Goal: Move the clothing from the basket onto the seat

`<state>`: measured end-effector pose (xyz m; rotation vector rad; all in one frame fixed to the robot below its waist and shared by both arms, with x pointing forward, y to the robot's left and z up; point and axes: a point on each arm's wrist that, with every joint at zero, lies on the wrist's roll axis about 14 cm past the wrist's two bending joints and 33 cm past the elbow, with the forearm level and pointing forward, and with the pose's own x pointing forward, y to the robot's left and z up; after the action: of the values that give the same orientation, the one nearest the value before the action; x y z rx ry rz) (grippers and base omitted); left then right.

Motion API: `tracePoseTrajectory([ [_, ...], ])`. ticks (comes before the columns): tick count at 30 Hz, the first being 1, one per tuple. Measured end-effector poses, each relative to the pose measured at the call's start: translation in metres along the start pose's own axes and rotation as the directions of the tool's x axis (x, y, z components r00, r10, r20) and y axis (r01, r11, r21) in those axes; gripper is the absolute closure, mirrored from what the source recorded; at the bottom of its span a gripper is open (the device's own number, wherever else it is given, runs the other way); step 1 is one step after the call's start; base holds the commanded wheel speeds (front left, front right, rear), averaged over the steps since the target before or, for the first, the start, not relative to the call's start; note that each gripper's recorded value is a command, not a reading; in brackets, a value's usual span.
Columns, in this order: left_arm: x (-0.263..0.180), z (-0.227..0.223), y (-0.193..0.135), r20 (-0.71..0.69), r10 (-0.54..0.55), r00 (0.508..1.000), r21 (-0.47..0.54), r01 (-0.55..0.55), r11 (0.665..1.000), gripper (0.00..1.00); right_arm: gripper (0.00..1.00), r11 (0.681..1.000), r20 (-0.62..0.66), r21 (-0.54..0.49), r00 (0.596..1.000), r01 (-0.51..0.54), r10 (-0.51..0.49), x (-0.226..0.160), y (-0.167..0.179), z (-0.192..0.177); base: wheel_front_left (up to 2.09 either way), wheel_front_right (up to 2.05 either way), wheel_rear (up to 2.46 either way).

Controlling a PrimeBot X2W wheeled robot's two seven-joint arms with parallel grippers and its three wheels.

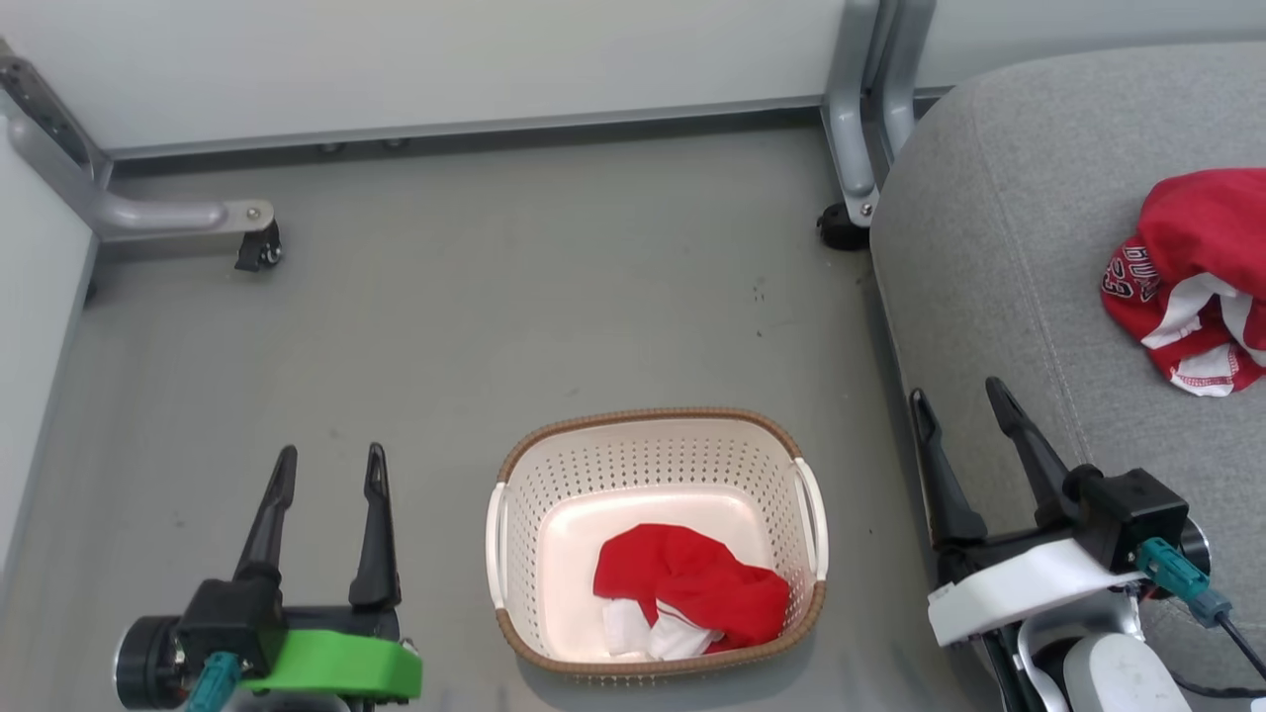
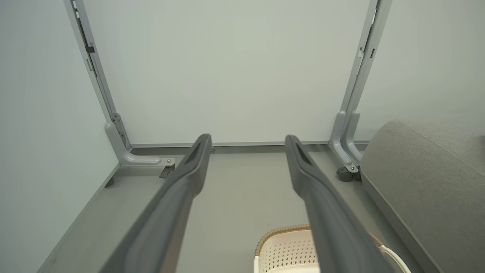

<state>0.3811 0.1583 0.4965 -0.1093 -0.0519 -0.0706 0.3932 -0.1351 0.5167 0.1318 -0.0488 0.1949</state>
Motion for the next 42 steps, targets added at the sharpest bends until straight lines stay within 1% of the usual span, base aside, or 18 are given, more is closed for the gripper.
tracePoseTrajectory([
  [7, -0.015, -0.005, -0.002, -0.021, 0.001, 1.0, -0.007, -0.002, 1.0, 0.0, 0.0, 1.0, -0.011, 0.0, 1.0, 0.009, -0.009, -0.016, 0.0, 0.002, 0.0, 0.0, 0.0],
  [14, -0.021, -0.009, -0.003, -0.034, -0.003, 0.999, -0.009, 0.003, 1.0, 0.0, 0.0, 1.0, -0.012, -0.001, 1.0, 0.017, -0.017, -0.023, -0.001, 0.005, 0.0, 0.0, 0.0],
  [36, -0.021, -0.018, 0.003, -0.059, 0.014, 0.998, -0.012, -0.015, 1.0, 0.0, 0.0, 1.0, -0.028, -0.002, 1.0, 0.008, -0.009, -0.018, 0.001, 0.001, 0.0, 0.0, 0.0],
  [39, -0.015, -0.016, 0.002, -0.051, 0.01, 0.999, -0.012, -0.011, 1.0, 0.0, 0.0, 1.0, -0.025, -0.004, 1.0, 0.01, -0.01, -0.015, -0.001, 0.002, 0.0, 0.0, 0.0],
  [42, -0.002, -0.007, -0.005, -0.019, -0.02, 1.0, -0.003, 0.02, 1.0, 0.0, 0.0, 1.0, -0.011, -0.013, 1.0, 0.012, -0.012, -0.007, -0.003, 0.006, 0.0, 0.0, 0.0],
])
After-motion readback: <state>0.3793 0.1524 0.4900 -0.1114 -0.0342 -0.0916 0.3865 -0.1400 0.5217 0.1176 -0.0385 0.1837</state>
